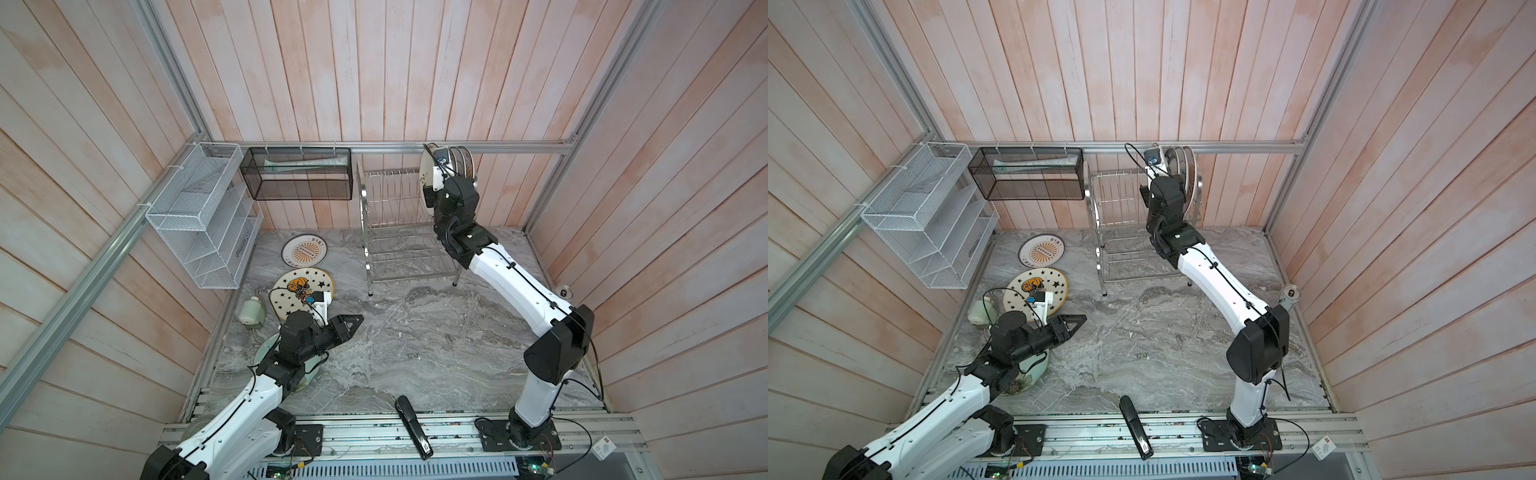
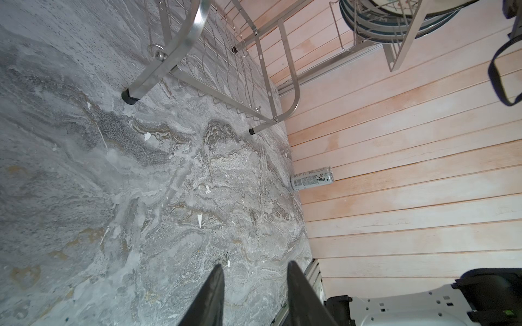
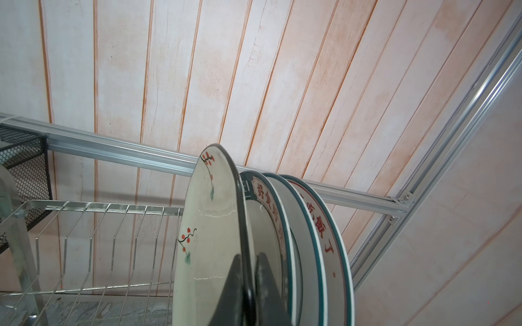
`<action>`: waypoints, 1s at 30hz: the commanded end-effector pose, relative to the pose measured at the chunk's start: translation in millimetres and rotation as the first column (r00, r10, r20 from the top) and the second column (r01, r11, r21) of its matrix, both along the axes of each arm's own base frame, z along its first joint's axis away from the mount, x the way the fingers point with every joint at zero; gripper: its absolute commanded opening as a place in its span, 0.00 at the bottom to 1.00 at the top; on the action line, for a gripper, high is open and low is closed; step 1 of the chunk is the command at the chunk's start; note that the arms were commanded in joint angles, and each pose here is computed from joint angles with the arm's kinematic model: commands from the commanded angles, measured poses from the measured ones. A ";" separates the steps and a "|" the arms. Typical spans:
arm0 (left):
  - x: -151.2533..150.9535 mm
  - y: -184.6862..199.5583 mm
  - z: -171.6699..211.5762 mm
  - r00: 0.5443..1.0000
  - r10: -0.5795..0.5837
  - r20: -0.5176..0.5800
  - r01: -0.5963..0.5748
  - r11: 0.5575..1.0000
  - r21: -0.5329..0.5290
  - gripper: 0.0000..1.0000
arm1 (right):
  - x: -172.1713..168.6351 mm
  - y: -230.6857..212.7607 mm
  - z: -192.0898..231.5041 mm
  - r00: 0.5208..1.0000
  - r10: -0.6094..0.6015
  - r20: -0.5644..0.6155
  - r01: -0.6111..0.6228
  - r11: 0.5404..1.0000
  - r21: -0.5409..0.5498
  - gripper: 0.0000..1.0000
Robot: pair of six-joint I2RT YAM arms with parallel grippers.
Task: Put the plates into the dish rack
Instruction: 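Lower the berry plate into the rack slot beside the green-rimmed plates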
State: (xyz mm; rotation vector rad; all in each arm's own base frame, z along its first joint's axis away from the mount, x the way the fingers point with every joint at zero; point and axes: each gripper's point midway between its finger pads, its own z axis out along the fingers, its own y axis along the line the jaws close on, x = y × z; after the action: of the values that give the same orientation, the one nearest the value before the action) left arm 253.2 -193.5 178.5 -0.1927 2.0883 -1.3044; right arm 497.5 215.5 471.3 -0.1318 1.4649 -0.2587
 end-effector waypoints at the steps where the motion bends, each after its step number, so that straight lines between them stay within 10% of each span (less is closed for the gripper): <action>1: -1.4 0.3 0.7 1.000 0.001 0.003 -0.001 1.000 0.000 0.39 | -22.1 -14.6 57.1 0.988 -0.014 0.151 -0.004 0.993 0.122 0.00; 30: -1.4 1.5 -0.7 1.000 0.004 0.007 -0.004 1.000 0.015 0.39 | 1.0 -1.3 42.1 0.994 -0.030 0.105 0.023 0.998 0.067 0.00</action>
State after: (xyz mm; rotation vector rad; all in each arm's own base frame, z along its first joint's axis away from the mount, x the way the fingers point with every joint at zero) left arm 252.1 -193.0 178.2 -0.1935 2.0919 -1.3023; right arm 509.7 221.6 463.5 -0.1471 1.4903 -0.2917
